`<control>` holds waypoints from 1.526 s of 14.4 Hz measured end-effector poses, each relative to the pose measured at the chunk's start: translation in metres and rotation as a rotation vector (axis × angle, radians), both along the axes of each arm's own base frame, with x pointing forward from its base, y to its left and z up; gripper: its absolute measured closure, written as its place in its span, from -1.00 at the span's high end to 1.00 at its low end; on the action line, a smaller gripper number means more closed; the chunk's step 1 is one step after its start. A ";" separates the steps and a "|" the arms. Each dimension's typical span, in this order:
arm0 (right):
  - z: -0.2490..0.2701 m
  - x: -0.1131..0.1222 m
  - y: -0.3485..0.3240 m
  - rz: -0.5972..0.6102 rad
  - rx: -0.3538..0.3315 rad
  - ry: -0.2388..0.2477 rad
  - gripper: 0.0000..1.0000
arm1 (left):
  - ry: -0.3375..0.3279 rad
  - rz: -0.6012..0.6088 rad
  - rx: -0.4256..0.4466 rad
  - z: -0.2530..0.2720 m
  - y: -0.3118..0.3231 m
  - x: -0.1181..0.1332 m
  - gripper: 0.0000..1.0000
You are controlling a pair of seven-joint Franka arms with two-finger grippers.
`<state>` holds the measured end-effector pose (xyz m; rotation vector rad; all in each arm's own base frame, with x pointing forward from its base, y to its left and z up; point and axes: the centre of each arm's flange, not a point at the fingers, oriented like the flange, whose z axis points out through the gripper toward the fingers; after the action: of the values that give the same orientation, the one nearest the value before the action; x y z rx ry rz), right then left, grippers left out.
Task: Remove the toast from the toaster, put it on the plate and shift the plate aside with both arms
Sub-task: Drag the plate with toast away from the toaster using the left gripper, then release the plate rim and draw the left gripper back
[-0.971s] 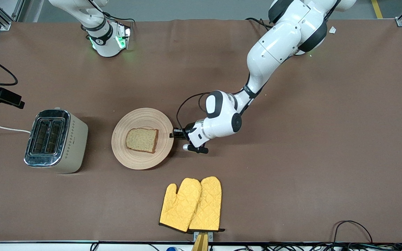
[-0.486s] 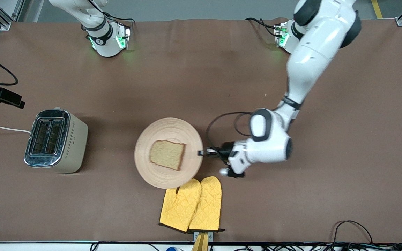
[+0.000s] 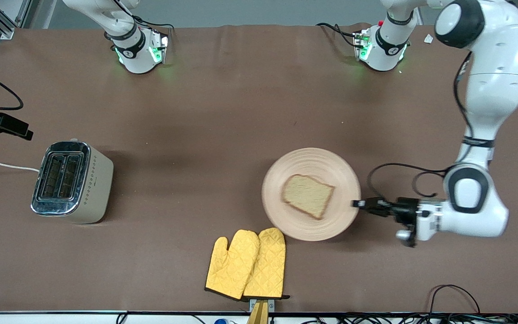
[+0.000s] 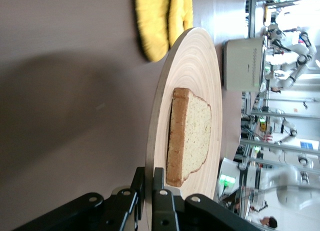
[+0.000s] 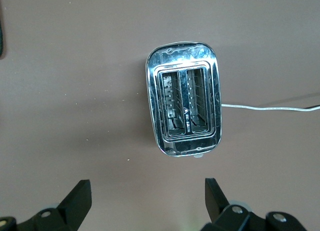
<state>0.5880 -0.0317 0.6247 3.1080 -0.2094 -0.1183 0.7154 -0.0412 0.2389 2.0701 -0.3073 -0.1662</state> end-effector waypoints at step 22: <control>0.000 0.000 -0.006 -0.011 0.009 0.000 1.00 | -0.314 -0.197 0.375 0.077 0.135 0.014 1.00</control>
<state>0.5878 -0.0380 0.6243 3.1161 -0.2262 -0.1199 0.7290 0.0935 0.3159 2.4368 -0.7193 -0.0153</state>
